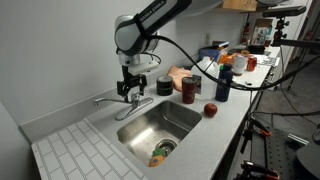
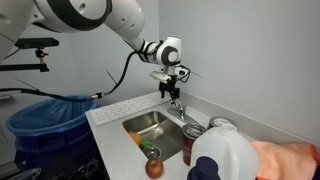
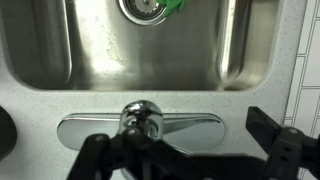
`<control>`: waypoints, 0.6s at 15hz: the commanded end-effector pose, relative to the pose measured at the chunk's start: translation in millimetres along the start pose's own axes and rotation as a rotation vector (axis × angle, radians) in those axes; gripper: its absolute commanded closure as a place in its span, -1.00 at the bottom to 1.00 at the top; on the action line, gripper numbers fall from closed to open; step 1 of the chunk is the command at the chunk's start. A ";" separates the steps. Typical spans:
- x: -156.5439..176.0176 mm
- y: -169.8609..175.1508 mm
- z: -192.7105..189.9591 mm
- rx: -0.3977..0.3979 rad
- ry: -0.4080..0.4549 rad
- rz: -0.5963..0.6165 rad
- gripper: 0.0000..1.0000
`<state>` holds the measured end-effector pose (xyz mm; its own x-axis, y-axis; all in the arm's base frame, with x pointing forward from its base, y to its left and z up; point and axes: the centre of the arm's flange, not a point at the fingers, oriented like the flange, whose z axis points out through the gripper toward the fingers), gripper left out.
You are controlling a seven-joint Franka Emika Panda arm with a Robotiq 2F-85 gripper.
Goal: Move the tap nozzle to the left
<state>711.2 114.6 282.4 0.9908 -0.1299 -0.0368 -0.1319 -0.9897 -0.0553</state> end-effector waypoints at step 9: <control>-26.9 -4.5 -41.0 -0.126 0.187 -0.018 -1.00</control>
<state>705.6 125.9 310.9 0.9914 -0.0937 0.0912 -0.0965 -0.9950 0.0269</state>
